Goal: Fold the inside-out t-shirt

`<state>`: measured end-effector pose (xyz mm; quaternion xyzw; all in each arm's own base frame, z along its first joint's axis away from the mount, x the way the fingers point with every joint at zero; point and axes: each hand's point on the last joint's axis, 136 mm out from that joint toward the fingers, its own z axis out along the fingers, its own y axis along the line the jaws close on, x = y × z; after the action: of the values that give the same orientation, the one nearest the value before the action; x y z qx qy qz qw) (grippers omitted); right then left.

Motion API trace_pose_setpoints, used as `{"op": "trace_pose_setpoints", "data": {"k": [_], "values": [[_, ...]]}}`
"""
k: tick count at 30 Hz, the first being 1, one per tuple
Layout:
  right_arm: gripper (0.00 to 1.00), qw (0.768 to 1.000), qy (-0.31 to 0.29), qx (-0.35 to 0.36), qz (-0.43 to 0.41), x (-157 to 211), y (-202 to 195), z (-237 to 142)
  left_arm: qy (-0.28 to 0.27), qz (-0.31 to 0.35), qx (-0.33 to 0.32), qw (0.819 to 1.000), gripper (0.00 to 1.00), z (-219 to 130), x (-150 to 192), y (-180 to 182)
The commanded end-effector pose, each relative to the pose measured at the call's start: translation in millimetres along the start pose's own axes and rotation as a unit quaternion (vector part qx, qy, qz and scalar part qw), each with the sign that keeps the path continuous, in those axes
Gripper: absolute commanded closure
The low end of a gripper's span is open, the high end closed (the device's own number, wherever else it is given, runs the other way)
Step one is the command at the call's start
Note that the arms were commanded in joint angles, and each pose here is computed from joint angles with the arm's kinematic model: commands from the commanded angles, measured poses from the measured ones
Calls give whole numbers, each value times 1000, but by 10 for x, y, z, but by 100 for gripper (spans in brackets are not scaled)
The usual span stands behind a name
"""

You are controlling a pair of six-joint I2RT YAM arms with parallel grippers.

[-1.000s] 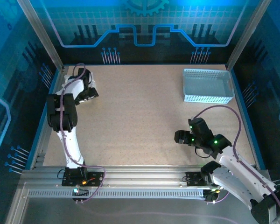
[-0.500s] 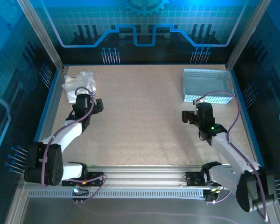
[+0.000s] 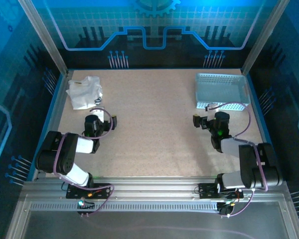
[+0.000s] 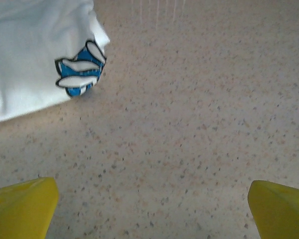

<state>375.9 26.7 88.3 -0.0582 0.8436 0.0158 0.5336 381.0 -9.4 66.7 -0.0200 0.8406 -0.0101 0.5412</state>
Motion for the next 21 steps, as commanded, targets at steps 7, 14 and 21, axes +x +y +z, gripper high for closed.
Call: {"op": "trace_pose_setpoints", "data": {"k": [7, 14, 21], "values": [[0, 1000, -25, -10, -9, -147, 25, 168, -57, -26, -41, 997, 1, 15, -340, 183], [0, 1000, -27, 8, -10, -149, -4, 164, -58, -26, -42, 997, 1, 13, -337, 188], [0, 1000, -24, -3, -5, -140, 0, 168, -58, -25, -41, 997, 1, 15, -340, 183]]}}
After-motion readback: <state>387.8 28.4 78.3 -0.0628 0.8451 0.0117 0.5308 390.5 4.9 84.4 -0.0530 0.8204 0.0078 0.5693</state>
